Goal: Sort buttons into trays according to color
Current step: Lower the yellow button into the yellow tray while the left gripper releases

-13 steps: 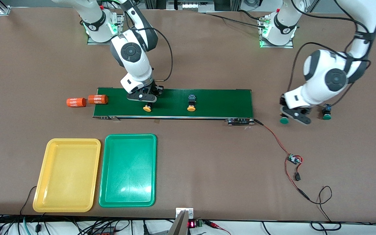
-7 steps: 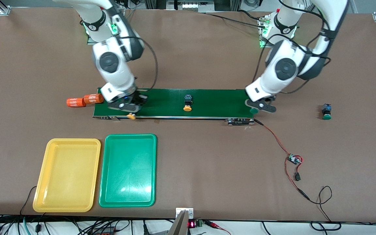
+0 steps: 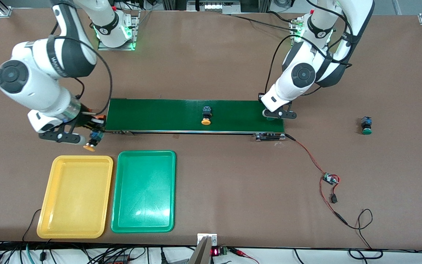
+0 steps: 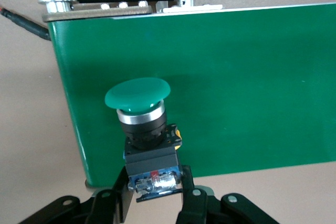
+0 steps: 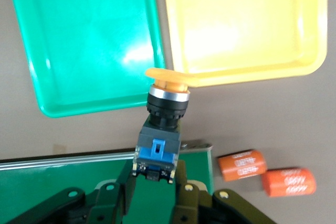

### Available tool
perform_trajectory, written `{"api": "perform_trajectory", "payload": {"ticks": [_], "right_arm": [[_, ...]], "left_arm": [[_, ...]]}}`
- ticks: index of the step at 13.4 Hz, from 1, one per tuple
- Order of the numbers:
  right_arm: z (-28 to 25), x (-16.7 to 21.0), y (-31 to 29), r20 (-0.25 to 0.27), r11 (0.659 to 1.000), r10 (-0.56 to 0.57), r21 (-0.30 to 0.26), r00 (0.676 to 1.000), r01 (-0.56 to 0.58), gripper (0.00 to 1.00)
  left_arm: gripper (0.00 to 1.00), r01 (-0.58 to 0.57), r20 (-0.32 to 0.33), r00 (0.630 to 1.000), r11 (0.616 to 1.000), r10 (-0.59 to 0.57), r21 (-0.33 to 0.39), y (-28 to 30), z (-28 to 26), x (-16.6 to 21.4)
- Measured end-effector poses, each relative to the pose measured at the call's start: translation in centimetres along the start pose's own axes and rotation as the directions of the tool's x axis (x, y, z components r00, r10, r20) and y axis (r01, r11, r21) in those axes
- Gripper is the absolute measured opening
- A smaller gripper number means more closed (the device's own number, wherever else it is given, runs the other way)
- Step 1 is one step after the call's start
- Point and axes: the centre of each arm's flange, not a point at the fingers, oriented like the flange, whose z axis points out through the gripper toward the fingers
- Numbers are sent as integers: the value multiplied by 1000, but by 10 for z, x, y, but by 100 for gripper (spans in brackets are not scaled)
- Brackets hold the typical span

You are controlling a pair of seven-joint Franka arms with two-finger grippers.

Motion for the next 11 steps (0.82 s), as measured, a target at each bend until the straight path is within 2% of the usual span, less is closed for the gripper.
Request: {"api": "perform_trajectory", "payload": {"ticks": [3, 5, 6, 9, 11], "right_arm": [[14, 27, 40, 5, 999, -36, -18, 999, 36, 34], [43, 41, 71, 43, 997, -63, -36, 997, 65, 34], [58, 46, 83, 61, 996, -70, -43, 996, 73, 34], [97, 66, 107, 92, 996, -51, -72, 994, 58, 34], [122, 83, 118, 74, 995, -38, -95, 997, 44, 34]], "left_arm": [[40, 11, 6, 1000, 1000, -11, -13, 1, 16, 8], [41, 13, 12, 1000, 1000, -12, -24, 6, 21, 10], [45, 11, 5, 1000, 1000, -11, -29, 8, 18, 11], [75, 6, -66, 998, 998, -10, -56, 16, -17, 25], [95, 43, -134, 990, 996, -53, -76, -1, -58, 35]]}}
